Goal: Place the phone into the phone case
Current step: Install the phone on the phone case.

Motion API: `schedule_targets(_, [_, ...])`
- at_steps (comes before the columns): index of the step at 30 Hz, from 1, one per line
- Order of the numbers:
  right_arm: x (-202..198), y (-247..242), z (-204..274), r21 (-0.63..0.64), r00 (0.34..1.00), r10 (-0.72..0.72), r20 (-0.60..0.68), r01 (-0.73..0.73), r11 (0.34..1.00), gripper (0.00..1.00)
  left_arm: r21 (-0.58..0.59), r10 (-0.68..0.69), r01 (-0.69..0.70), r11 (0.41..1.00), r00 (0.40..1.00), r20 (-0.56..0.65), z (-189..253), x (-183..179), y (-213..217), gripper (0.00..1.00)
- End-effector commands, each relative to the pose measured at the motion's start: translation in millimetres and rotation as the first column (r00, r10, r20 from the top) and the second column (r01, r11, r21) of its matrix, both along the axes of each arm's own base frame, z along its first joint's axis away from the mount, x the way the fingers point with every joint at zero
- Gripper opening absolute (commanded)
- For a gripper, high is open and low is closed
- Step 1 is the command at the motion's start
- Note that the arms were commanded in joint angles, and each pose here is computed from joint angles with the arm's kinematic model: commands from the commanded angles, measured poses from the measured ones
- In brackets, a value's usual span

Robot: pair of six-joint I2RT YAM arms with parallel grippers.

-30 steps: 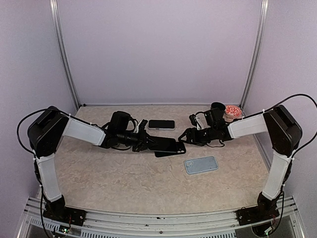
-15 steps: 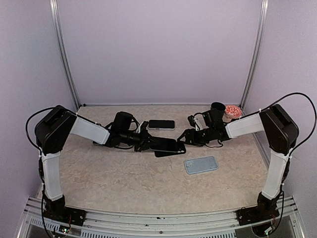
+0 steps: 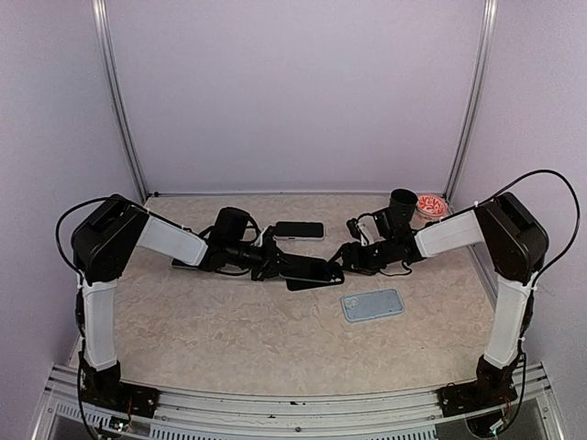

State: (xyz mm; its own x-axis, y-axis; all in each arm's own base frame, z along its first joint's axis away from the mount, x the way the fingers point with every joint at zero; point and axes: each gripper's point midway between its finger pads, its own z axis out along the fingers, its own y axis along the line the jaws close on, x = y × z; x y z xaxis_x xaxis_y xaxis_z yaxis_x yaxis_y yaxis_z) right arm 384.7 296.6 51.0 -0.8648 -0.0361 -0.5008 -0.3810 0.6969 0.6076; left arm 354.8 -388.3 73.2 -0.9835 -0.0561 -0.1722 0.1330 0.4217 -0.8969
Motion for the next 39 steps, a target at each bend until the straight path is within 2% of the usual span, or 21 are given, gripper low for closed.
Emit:
schedule_targets(1, [5.9,0.7,-2.6,0.011,1.0,0.007,0.002,-0.007,1.0,0.71,-0.034,-0.022,0.023,0.999,0.999,0.023,11.1,7.4,-5.8,0.0])
schedule_targets(25, [-15.0,33.3,-4.8,0.073,0.995,0.103,0.001,-0.103,0.992,0.72,-0.072,-0.026,0.02,0.997,0.997,-0.079,-3.6,-4.4,-5.8,0.0])
schedule_targets(39, [-30.6,47.0,-4.7,0.066,0.996,0.093,-0.011,-0.092,0.994,0.72,-0.096,0.064,-0.085,0.992,0.976,-0.21,-23.6,-19.6,7.6,0.0])
